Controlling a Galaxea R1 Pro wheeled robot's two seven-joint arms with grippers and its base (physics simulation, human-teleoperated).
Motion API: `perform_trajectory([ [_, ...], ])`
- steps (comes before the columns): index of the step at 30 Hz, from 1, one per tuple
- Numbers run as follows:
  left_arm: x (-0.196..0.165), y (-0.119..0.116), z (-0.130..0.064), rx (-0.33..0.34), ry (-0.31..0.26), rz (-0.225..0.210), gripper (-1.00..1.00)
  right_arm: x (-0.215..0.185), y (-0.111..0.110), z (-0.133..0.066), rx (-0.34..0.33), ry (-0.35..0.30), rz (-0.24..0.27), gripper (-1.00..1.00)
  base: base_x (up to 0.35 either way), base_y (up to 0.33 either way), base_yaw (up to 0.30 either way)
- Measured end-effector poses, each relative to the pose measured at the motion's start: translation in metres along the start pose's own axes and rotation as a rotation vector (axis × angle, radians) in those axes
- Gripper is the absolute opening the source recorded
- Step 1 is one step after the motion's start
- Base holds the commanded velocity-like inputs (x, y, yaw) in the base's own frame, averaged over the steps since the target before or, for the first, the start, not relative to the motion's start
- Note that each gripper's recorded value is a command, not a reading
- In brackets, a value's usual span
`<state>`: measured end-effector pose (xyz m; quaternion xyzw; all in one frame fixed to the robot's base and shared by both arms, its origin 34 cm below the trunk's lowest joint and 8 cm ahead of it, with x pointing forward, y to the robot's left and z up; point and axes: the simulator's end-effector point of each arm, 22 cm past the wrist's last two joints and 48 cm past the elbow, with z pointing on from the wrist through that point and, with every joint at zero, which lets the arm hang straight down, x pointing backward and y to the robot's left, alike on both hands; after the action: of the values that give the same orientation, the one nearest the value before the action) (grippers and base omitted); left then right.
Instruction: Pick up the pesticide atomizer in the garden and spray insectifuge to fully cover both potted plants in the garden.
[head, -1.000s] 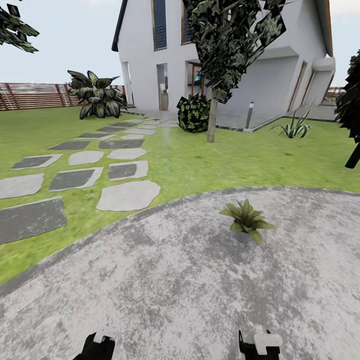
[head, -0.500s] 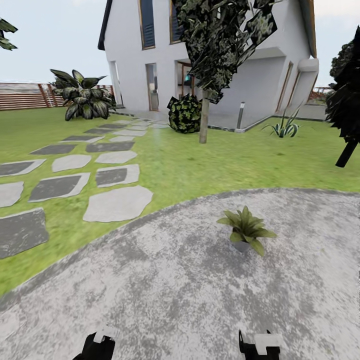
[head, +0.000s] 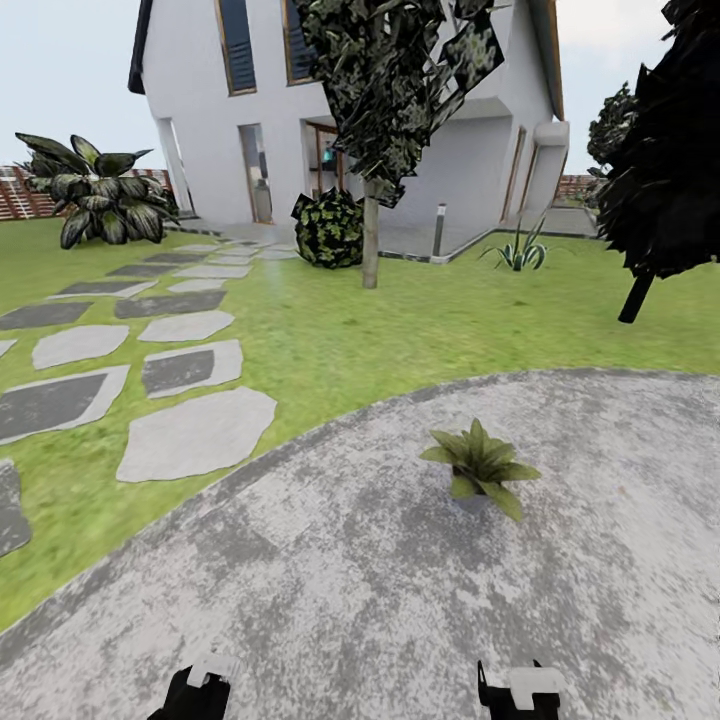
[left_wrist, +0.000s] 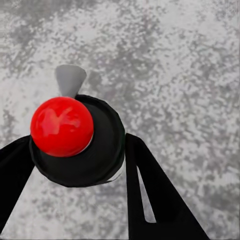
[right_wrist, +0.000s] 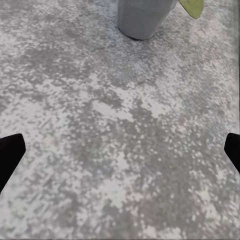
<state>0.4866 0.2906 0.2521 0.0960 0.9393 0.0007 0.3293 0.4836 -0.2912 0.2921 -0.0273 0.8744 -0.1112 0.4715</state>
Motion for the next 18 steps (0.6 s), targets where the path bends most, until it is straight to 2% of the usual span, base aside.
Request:
perform_trajectory([
  [7,0.0032,-0.0007,-0.0008,0.001,0.004,-0.001,-1.00,0.0002,0.0003,-0.0001,-0.001,0.000,0.000,1.00,0.259,0.076,-0.265],
  [18,0.0035,-0.0007,-0.0006,0.001,0.005,-0.001,-1.00,0.0004,0.0005,0.0001,-0.002,0.001,0.000,1.00,0.013,0.002,-0.265],
])
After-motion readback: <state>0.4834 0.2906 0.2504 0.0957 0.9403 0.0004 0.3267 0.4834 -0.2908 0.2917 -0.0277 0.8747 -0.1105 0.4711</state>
